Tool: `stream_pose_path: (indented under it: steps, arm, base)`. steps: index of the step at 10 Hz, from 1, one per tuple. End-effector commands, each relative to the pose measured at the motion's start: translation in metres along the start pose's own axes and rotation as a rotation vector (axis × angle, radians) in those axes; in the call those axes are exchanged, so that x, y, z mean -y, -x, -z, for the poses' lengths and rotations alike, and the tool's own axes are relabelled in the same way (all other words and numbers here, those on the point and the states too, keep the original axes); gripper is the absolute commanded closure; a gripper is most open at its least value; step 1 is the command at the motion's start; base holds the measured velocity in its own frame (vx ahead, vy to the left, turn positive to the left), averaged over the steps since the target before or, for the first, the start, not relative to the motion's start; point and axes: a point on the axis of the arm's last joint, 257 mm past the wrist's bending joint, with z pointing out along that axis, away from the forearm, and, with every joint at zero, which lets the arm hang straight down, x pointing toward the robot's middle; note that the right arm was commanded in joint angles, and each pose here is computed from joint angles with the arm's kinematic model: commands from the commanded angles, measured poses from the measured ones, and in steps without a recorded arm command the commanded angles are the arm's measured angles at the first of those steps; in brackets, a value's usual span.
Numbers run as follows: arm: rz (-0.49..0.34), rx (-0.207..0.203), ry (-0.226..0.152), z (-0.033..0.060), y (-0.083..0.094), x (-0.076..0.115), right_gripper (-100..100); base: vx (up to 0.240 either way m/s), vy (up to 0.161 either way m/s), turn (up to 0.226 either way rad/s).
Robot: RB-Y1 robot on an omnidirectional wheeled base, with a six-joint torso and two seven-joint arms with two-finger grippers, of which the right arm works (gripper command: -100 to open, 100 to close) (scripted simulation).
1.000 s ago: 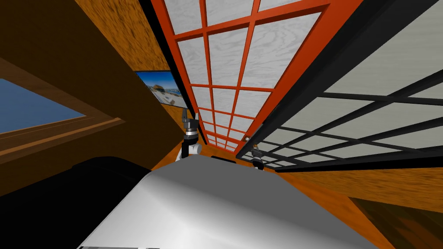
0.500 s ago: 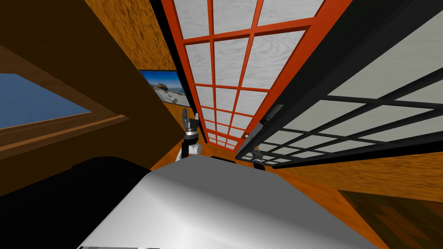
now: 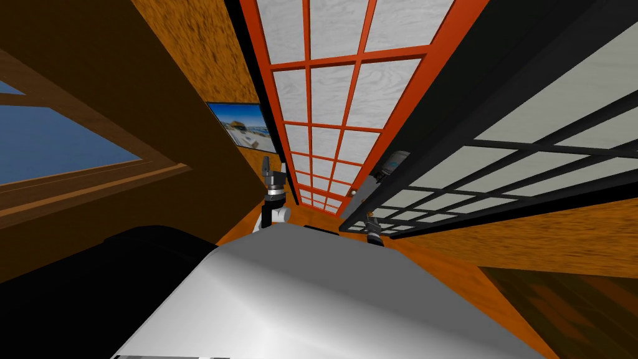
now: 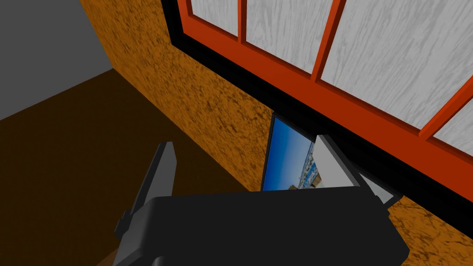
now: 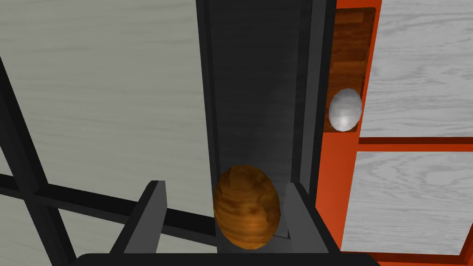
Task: Pull the door open
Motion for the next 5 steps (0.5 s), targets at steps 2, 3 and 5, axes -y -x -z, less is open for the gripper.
stream_pose_path:
  steps: [2, 3, 5]
  arm:
    - [-0.023, -0.043, -0.044, 0.0142, -0.014, 0.024, 100]
    - [-0.03, -0.071, -0.051, 0.0211, -0.026, 0.025, 100]
    - [-0.026, -0.04, -0.019, 0.0148, -0.011, 0.019, -100]
  base:
    - [-0.124, -0.021, -0.032]
    - [-0.043, -0.023, -0.051]
    - [-0.108, -0.056, 0.029]
